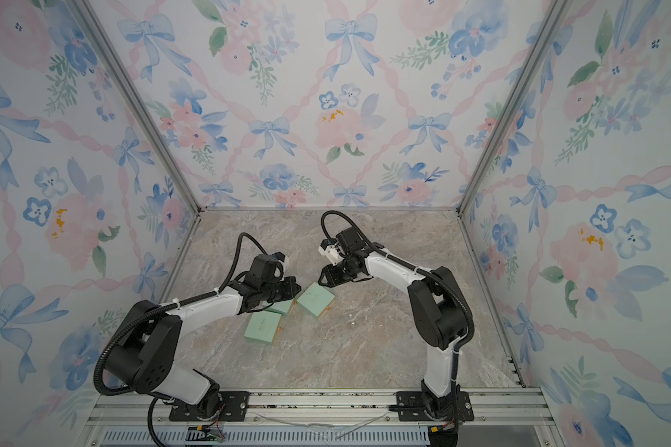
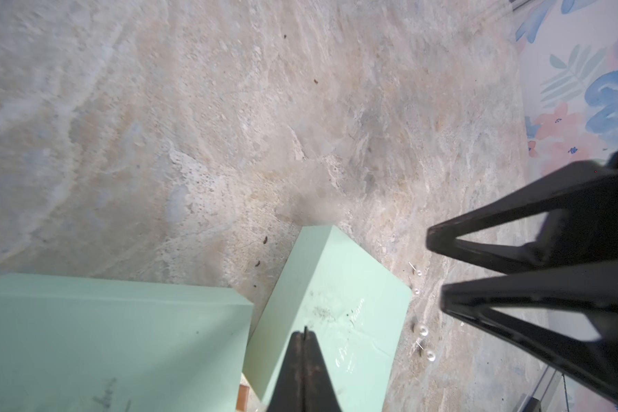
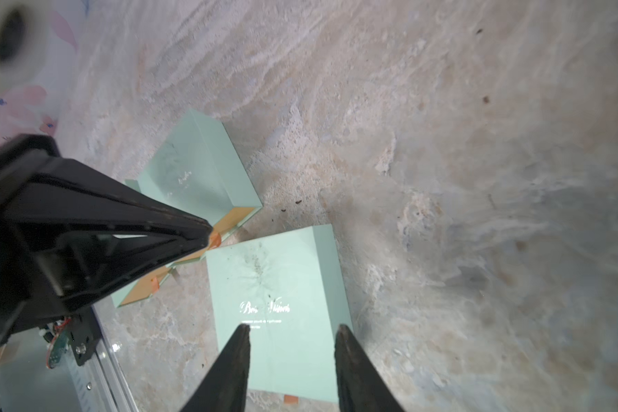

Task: Take out the earrings from the drawer-style jewelry box
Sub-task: Move the jewelry box to the center of the board, then adjust the jewelry box at the center of the board.

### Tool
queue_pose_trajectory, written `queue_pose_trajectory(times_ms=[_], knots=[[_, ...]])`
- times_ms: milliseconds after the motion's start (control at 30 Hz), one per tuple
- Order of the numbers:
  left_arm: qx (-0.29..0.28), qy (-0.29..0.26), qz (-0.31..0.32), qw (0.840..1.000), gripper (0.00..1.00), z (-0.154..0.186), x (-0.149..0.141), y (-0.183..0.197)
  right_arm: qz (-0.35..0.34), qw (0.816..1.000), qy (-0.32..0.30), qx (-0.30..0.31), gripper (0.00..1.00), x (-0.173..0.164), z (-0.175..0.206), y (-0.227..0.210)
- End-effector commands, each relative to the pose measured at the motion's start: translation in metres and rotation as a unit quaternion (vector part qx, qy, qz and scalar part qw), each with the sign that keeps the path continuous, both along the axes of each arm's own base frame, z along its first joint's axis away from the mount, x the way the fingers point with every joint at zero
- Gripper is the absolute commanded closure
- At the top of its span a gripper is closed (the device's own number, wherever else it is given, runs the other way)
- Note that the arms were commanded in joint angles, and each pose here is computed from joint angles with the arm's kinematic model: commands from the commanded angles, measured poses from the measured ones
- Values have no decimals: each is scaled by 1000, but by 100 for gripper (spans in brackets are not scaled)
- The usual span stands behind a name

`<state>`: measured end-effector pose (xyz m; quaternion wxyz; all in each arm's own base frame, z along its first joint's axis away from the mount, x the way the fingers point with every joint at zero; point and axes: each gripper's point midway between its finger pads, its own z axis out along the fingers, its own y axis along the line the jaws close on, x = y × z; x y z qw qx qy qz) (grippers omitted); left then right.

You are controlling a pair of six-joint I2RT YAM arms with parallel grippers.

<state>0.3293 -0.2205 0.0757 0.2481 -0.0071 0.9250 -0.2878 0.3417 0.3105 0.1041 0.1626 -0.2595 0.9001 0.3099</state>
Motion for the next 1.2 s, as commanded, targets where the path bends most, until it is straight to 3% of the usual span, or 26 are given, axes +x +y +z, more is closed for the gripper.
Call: queue_pose_trajectory(times_ms=[0,333,633,1167], knots=[[3,-3,-2,1000,100,2,10,-7,-41,999,14,32,59,-6,9,-1],[11,5,-18,1000,100,-8,29,-23,-54,996,66,-31,63,-54,-26,-7],[17,16,-27,999,100,-21,30,-29,-65,991,104,-52,65,-65,-54,-1],[20,18,-35,999,100,-22,25,-31,-97,989,104,-36,67,-68,-39,-15]])
